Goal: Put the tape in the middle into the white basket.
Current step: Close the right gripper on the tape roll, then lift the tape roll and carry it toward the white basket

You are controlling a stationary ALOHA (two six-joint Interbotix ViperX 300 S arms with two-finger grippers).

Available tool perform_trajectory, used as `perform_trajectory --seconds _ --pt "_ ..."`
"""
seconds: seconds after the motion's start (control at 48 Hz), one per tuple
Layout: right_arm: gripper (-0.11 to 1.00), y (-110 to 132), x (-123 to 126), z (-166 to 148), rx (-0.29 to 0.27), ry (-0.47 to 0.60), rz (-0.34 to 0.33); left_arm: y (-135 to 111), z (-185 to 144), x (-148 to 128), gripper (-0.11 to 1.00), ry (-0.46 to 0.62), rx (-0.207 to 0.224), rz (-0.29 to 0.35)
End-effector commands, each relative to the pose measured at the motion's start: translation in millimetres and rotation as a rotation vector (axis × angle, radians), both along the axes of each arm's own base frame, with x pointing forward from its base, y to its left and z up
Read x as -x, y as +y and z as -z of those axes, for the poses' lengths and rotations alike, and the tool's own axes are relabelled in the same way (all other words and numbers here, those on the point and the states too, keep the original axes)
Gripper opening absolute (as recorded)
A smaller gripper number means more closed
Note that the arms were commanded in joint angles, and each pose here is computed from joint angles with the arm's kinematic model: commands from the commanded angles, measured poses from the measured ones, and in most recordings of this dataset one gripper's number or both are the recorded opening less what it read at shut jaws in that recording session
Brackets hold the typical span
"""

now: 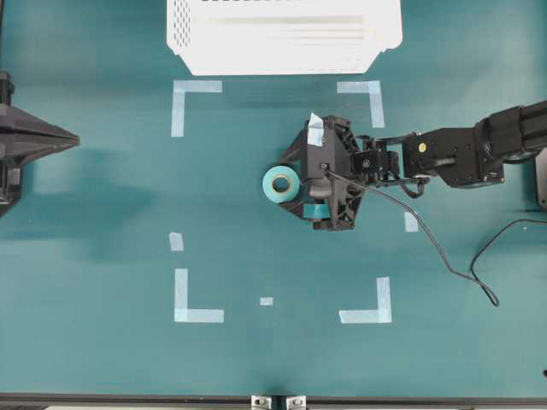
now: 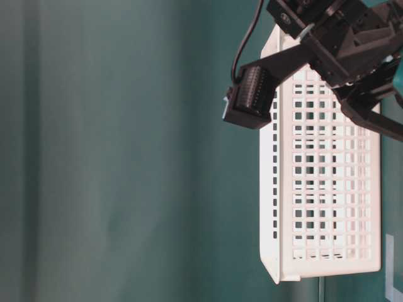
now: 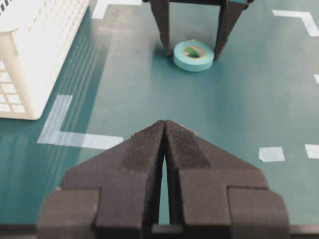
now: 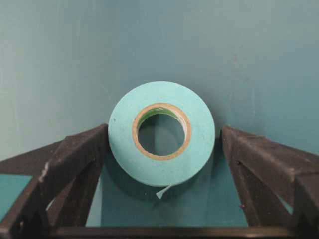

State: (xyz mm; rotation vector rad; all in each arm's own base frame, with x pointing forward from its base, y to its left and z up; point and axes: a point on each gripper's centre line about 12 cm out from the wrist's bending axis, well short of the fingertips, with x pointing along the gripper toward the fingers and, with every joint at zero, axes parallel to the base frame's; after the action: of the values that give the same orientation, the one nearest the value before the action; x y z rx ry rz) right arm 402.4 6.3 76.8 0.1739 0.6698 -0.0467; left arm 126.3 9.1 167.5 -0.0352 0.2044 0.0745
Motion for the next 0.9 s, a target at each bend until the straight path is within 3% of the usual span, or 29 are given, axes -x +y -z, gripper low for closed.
perform_trajectory --seconds 0.0,0.271,0.313,0.438,0.875 --pt "1.0 -0.6 -6.8 -10.5 0.0 -0.037 0.002 0.9 -5.0 -1.3 -0.1 -0.012 -0.001 -0.006" --pt "0.98 -0.5 -6.0 -9.6 0.002 -0.02 0.0 0.9 -5.0 -1.3 -0.1 -0.012 -0.001 -0.006" --pt "0.94 -0.5 -6.2 -9.7 0.003 -0.018 -0.002 0.7 -5.0 -1.3 -0.1 -0.012 0.001 -0.005" --pt "0.69 -0.3 -5.9 -12.0 0.007 -0.017 -0.006 0.7 -5.0 -1.3 -0.1 -0.012 -0.001 -0.005" --pt "0.68 3.0 -3.1 -36.2 0.014 -0.036 -0.022 0.9 -5.0 -1.3 -0.1 -0.012 0.001 -0.007"
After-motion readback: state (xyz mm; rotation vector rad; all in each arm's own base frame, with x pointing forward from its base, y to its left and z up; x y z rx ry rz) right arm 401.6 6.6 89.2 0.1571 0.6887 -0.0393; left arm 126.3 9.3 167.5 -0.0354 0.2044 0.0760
